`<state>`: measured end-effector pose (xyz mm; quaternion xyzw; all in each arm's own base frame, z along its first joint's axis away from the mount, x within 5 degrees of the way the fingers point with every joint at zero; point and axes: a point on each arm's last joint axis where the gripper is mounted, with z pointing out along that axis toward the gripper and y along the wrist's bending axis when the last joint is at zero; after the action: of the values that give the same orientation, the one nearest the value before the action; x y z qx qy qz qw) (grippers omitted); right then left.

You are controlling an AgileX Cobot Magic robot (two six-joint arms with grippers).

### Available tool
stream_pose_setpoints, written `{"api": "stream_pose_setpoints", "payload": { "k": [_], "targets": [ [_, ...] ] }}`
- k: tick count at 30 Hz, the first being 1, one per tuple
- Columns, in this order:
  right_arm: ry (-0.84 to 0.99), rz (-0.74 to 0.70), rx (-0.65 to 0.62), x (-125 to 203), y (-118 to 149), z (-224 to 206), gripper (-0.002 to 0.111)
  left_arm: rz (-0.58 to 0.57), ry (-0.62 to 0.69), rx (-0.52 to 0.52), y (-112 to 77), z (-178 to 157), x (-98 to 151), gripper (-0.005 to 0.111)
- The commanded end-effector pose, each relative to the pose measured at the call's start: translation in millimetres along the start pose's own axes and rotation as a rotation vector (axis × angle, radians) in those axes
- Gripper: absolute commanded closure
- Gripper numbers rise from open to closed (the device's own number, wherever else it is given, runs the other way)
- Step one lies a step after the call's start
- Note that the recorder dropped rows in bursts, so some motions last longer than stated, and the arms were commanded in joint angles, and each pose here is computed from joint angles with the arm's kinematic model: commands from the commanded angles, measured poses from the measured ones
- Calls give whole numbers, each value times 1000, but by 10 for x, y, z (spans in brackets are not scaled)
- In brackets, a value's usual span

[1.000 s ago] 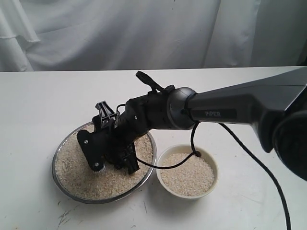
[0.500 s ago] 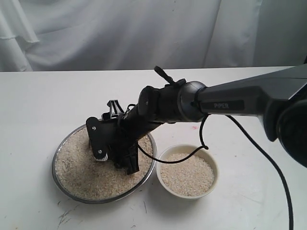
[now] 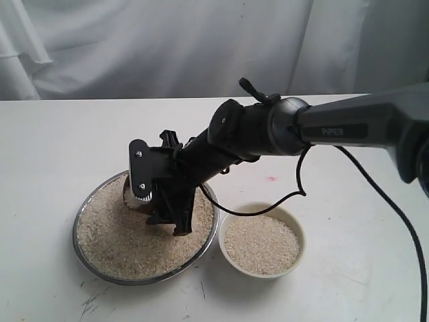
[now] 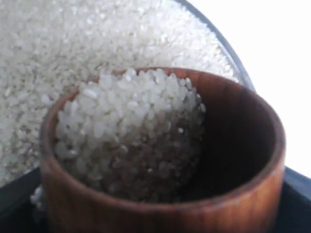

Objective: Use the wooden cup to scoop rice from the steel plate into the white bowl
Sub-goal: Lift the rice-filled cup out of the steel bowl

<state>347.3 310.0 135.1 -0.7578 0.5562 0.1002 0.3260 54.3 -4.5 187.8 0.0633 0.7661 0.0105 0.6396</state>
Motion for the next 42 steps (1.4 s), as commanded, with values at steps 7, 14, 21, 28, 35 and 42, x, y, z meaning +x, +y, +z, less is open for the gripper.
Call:
{"api": "stream_pose_setpoints", "payload": {
  "k": [7, 14, 21, 28, 35, 42],
  "targets": [
    [-177, 204, 38, -82, -245, -505, 108, -3, -6, 5, -1, 3, -15, 107],
    [-258, 243, 15, -145, -297, -747, 108, -3, -6, 5, -1, 3, -15, 107],
    [-270, 290, 10, -162, -163, -878, 108, -3, -6, 5, -1, 3, -15, 107],
    [-276, 321, 51, -95, -10, -900, 108, -3, -6, 5, -1, 3, -15, 107],
    [-360, 411, 96, -57, -60, -795, 108, -3, -6, 5, -1, 3, -15, 107],
    [-383, 418, 45, 2, -13, -681, 108, -3, -6, 5, -1, 3, -15, 107]
  ]
}}
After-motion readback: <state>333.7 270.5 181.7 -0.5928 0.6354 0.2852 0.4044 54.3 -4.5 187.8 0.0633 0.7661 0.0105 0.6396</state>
